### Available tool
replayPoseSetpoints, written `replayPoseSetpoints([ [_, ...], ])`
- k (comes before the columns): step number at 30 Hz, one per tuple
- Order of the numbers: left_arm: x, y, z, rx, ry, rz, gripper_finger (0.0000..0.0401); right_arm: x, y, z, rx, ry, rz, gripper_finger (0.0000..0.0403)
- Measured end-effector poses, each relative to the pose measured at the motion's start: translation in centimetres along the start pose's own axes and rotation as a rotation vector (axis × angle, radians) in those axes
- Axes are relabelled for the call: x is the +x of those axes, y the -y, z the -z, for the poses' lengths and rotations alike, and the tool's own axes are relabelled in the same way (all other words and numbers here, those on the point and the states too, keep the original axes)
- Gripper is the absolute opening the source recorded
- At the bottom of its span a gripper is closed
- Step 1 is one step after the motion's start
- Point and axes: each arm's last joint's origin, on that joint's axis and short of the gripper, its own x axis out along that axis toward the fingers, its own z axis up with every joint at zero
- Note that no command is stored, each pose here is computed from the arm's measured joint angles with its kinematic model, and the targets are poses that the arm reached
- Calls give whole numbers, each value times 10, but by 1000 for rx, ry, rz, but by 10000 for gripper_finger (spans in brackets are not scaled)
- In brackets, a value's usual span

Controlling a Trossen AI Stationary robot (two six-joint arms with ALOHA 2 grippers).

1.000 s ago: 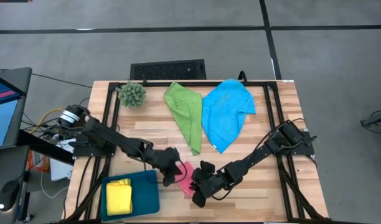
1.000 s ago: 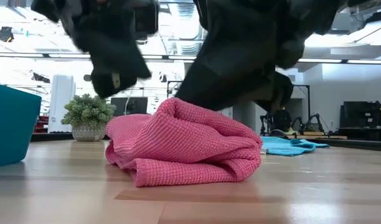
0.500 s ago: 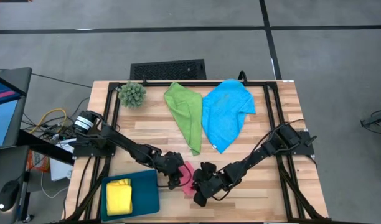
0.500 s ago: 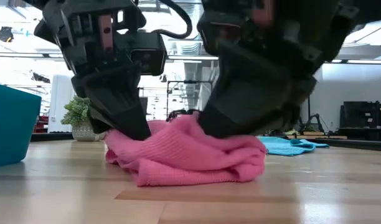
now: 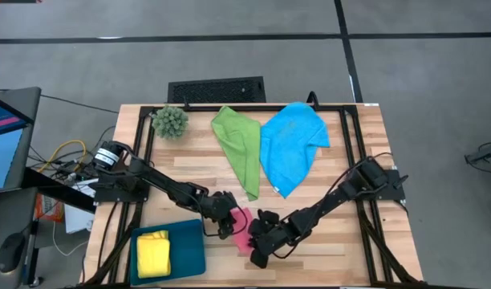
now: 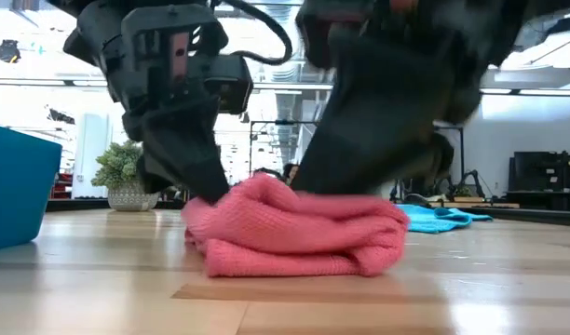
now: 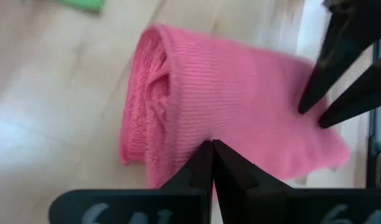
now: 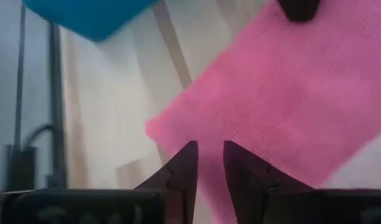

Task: Fold microfiber towels
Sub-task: Fold the pink microfiber towel, then put the red microfiber towel into the bin

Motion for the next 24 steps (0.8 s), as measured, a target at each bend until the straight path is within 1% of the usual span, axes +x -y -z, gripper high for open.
replayPoseSetpoints([
  [2, -5, 1, -4, -5, 18, 11, 0, -14, -1, -8, 22, 4, 1, 102],
  [5, -16, 4, -10, 0, 43, 26, 0, -31, 1, -16, 71, -5, 32, 102],
  [8, -24, 6, -13, 4, 63, 23, 0, -42, 11, -20, 131, -32, 105, 109],
  [10, -28, 7, -14, 8, 70, 28, 0, -43, 19, -24, 161, -49, 145, 124],
  [14, -30, 7, -13, 6, 61, 20, 0, -31, 33, -29, 216, -82, 162, 183],
  [17, -32, 10, -12, 6, 53, 41, 0, -12, 43, -28, 269, -120, 149, 231],
  [19, -35, 12, -10, 9, 43, 50, 0, -1, 47, -27, 297, -115, 146, 254],
  [21, -39, 14, -9, 9, 38, 52, 0, 5, 49, -27, 316, -112, 148, 264],
  [24, -46, 16, -7, 12, 25, 48, 0, 8, 51, -28, 338, -109, 146, 260],
])
